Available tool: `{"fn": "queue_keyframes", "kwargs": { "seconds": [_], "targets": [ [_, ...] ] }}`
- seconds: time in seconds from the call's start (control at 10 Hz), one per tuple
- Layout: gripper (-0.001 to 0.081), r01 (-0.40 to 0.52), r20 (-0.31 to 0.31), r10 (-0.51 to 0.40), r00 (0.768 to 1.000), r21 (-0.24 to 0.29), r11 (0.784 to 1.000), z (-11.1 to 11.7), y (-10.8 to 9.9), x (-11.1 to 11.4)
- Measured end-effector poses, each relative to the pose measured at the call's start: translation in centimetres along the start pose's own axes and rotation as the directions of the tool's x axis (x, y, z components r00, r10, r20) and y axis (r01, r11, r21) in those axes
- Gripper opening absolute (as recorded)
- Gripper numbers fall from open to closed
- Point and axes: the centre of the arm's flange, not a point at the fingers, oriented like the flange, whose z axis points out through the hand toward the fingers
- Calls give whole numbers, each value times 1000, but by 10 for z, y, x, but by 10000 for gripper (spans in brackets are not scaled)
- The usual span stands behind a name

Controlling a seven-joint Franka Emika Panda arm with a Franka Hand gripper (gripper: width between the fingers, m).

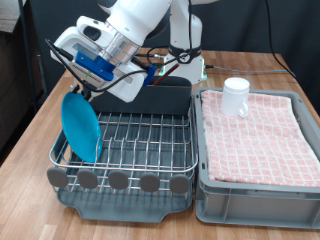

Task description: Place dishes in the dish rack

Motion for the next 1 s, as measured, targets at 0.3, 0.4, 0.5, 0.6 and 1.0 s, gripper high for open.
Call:
{"fn": "queue_keyframes", "kwargs": {
  "seconds": [0.3, 0.4, 0.5, 0.6, 1.0],
  "targets": [
    [593, -95, 85, 91, 992, 50, 994, -4, -5, 4],
    [593, -124, 127, 115, 985, 69, 990, -8, -5, 8],
    [748, -148, 171, 132, 977, 89, 985, -14, -3, 11],
    [748, -171, 213, 143, 967, 118, 978, -22, 0, 15],
    [799, -178, 301, 105, 948, 227, 958, -70, 16, 41]
  ]
}}
